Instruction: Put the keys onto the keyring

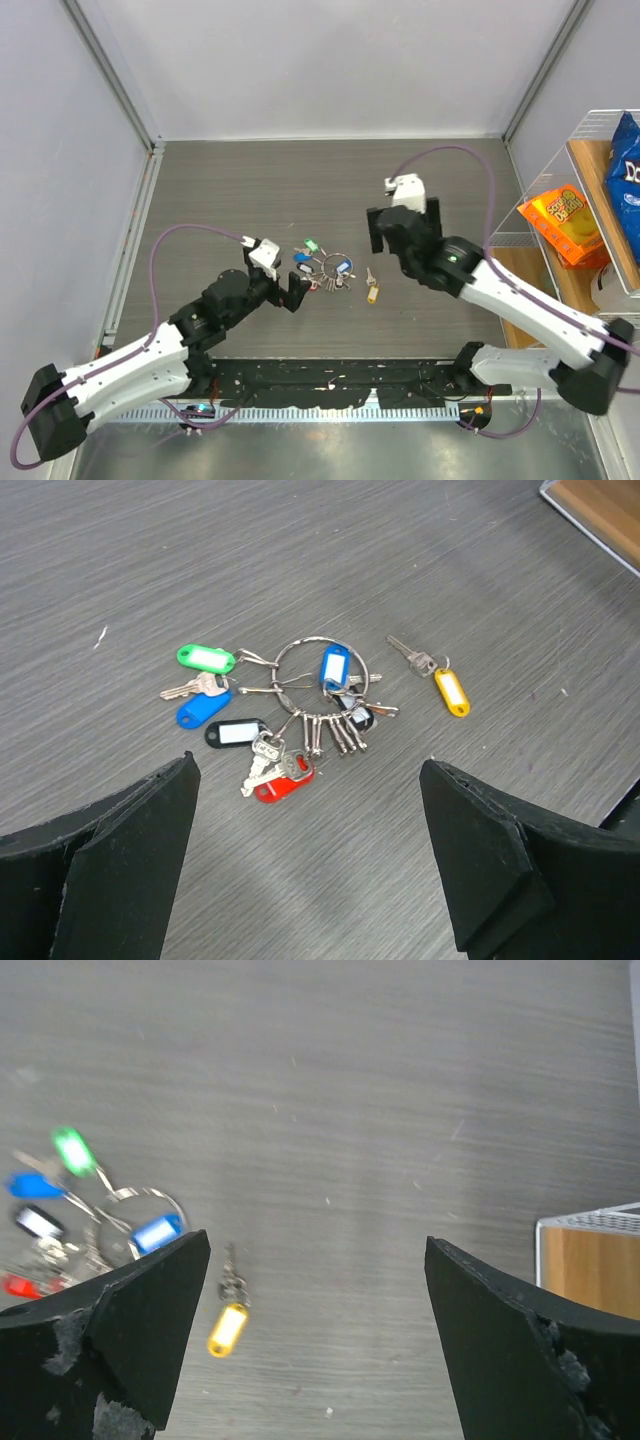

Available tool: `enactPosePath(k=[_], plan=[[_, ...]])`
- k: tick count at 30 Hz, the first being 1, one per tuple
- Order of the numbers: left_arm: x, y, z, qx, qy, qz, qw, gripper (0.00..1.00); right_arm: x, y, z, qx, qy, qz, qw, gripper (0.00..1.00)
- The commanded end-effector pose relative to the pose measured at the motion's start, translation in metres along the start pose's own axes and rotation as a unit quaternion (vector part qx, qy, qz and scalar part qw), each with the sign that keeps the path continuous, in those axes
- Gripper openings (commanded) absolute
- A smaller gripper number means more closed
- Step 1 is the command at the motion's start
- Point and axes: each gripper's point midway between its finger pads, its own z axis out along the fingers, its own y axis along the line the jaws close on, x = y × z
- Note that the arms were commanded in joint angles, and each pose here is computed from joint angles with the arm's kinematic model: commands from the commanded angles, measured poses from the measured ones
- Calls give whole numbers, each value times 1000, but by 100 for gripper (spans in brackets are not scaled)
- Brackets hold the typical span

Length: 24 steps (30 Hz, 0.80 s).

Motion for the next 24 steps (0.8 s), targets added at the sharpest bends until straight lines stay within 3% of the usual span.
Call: enactPosePath(k=[1,5,14,24], plan=[[-20,-12,2,16,-3,-29,999,99,-39,-9,-33,-44,-81,124,988,95],[-23,-12,5,6,17,-30,999,99,-23,2,-39,-94,-58,79,991,95],[-18,-17,19,1,82,-27,996,99,7,36,-36,-180,-33,81,980,95],[14,-20,37,-13,172,-36,984,99,28,60,-27,-213,3,70,974,97]])
